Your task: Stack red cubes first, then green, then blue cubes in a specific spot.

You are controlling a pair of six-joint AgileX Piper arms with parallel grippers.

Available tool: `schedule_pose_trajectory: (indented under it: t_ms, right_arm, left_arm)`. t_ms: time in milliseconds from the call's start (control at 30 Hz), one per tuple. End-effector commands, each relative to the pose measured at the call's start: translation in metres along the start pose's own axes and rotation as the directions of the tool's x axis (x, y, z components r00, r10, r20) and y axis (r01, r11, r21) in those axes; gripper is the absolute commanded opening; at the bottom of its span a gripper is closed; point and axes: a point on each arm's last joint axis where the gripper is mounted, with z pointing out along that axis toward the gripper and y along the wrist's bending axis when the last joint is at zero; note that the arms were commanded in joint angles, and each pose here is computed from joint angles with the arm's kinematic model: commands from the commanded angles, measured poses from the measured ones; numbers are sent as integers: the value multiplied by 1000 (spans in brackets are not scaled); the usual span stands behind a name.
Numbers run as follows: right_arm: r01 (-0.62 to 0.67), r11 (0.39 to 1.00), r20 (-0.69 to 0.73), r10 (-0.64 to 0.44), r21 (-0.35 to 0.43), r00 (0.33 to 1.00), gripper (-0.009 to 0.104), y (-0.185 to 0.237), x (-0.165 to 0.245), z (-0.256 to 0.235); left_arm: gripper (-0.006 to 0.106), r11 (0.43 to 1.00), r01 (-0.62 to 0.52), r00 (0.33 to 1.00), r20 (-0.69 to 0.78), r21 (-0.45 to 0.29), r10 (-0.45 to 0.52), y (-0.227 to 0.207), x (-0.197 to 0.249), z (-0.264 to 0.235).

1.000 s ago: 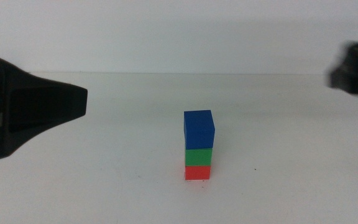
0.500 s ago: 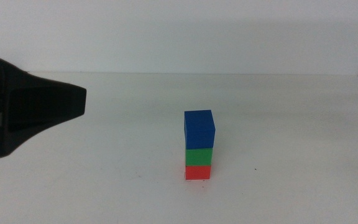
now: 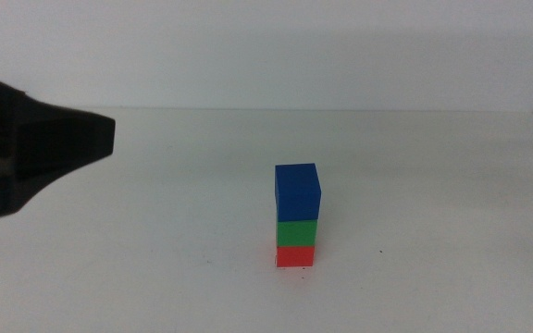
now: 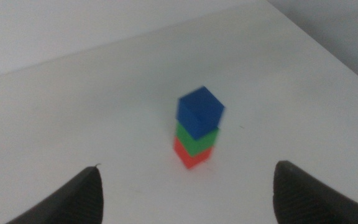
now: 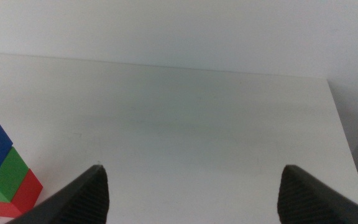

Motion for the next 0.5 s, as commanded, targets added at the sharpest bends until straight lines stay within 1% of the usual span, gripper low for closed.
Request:
schedule_pose_trajectory:
  t_ms: [0,100,267,367,467]
  right_arm:
    - [10,1000,13,-10,10,1000,93,-1,0,-1]
    - [6,1000,19,-6,8,1000,93,-1,0,-1]
    - [3,1000,18,-3,6,1000,93,-1,0,-1]
    - [3,1000,18,-3,6,1000,93,-1,0,-1]
    - [3,1000,18,-3,6,1000,93,-1,0,-1]
  left_arm:
    - [94,999,-1,999,40,-46,3,7,2,9]
    - [94,992,48,991,129,-121,-32,22,15,21]
    - [94,953,208,942,306,-218,-136,49,42,24]
    - [94,914,278,910,385,-297,-151,64,64,25]
    - [94,883,315,893,424,-348,-151,68,89,22]
